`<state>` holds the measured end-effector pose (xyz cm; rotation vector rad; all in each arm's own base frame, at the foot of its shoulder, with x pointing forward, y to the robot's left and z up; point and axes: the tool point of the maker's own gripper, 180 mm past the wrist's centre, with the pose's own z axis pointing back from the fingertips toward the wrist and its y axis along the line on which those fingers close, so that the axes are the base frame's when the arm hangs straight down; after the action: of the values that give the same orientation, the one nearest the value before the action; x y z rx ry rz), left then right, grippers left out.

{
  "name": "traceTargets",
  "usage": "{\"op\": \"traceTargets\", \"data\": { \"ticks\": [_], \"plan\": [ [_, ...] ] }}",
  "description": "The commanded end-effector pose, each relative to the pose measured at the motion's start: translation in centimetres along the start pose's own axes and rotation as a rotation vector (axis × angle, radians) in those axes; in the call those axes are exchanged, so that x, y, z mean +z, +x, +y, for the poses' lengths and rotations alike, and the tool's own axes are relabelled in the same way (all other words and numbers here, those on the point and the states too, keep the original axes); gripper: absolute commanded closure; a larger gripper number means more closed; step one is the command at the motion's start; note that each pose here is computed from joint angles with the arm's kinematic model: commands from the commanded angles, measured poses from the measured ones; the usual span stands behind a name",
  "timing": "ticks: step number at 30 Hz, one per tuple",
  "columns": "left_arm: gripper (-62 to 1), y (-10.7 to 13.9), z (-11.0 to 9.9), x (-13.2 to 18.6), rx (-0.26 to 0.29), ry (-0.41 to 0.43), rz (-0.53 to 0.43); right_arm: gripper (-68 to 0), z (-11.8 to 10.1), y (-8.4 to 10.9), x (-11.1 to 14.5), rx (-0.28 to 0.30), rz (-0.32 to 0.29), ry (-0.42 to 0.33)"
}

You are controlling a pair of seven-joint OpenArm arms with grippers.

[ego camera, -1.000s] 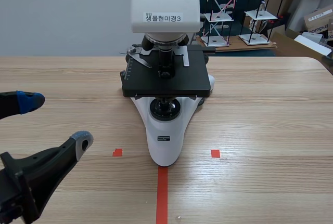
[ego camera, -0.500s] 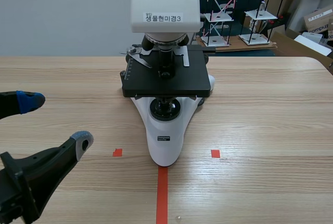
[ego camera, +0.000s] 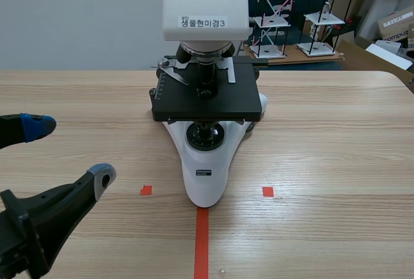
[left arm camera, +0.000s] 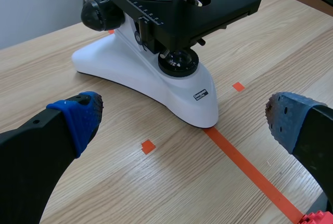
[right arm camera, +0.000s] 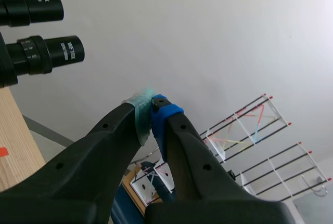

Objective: Point at the eyepiece

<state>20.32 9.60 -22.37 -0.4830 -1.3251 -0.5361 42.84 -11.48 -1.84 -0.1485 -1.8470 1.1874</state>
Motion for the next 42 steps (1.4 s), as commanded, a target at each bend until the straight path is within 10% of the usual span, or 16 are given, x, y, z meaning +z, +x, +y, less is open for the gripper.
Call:
{"op": "traceTargets", "data": {
  "ticks": [1, 17, 42],
  "plan": [
    [-62.3, 0.9, -0.2, -0.1, 0.005, -0.003, -0.033, -1.1, -1.9, 1.3, -0.2, 0.025, -0.033, -0.033],
    [-62.3, 0.9, -0.2, -0.1, 0.005, -0.004, -0.033, -1.1, 0.0, 1.2, -5.1, -0.027, -0.036, 0.048],
    [-62.3, 0.9, -0.2, -0.1, 0.005, -0.004, -0.033, -1.1, 1.1, 1.1, -5.4, -0.048, -0.035, 0.08]
  ]
}}
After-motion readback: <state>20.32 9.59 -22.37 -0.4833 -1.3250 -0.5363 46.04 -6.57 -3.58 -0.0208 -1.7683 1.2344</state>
